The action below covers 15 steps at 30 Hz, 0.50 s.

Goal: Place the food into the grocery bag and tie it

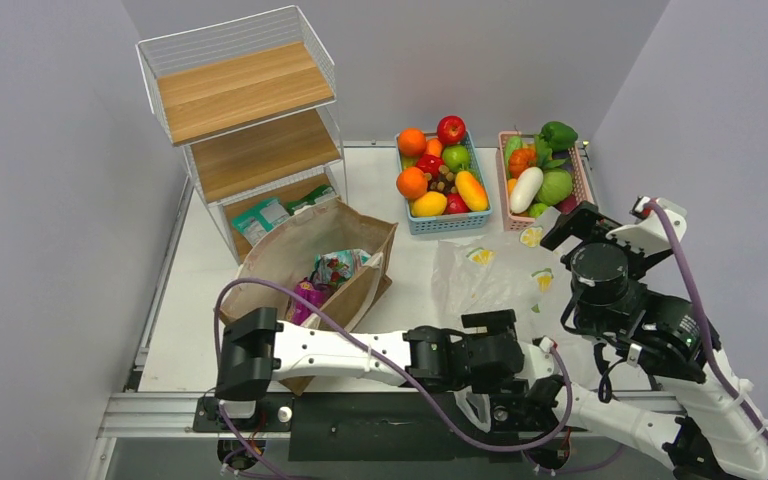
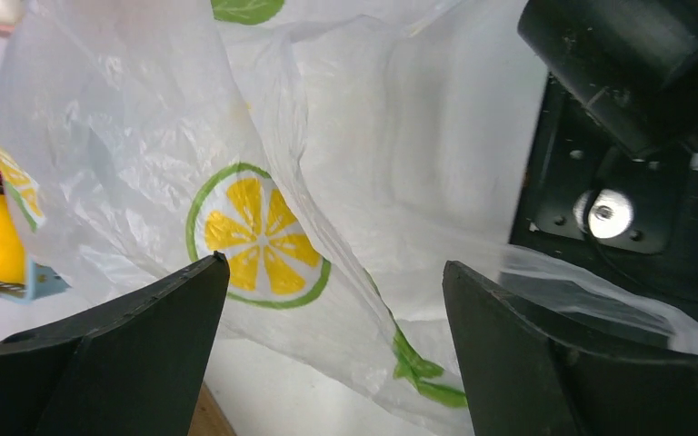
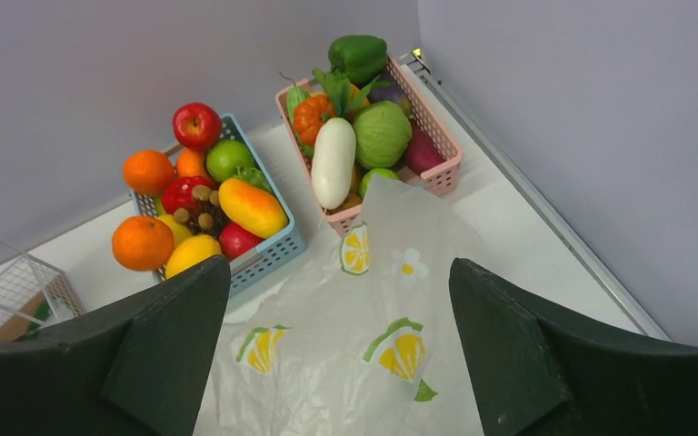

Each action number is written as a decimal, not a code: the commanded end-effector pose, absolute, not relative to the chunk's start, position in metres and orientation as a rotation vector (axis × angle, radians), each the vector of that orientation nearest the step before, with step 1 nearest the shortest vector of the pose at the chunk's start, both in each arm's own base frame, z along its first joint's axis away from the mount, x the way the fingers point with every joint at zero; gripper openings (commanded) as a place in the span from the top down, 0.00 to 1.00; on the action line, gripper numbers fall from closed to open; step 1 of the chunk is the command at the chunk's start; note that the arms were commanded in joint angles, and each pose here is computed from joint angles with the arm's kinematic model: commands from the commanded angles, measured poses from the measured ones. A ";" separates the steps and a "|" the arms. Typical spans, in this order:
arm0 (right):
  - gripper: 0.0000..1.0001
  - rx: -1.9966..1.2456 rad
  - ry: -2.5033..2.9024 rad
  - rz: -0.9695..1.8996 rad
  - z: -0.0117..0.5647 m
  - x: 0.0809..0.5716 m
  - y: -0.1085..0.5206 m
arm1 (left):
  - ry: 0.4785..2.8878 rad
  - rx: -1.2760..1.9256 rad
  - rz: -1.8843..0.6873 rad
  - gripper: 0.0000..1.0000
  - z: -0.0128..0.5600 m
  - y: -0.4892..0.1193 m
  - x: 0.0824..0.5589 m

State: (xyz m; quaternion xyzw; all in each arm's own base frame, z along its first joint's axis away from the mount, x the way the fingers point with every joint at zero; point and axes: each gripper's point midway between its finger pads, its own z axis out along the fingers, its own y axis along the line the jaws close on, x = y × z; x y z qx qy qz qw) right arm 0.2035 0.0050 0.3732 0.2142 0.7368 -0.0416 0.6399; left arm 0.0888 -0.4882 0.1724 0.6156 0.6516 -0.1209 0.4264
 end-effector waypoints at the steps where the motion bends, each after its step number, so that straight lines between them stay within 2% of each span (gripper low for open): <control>1: 0.14 0.538 1.617 -0.114 0.401 0.207 -0.001 | 1.441 1.468 -0.140 0.11 0.202 -0.512 0.112; 8: 0.13 0.519 1.616 -0.073 0.408 0.208 0.003 | 1.323 1.455 0.160 0.06 0.189 -0.522 0.131; 15: 0.13 0.499 1.618 -0.040 0.408 0.207 0.005 | 1.271 1.390 0.419 0.09 0.175 -0.523 0.152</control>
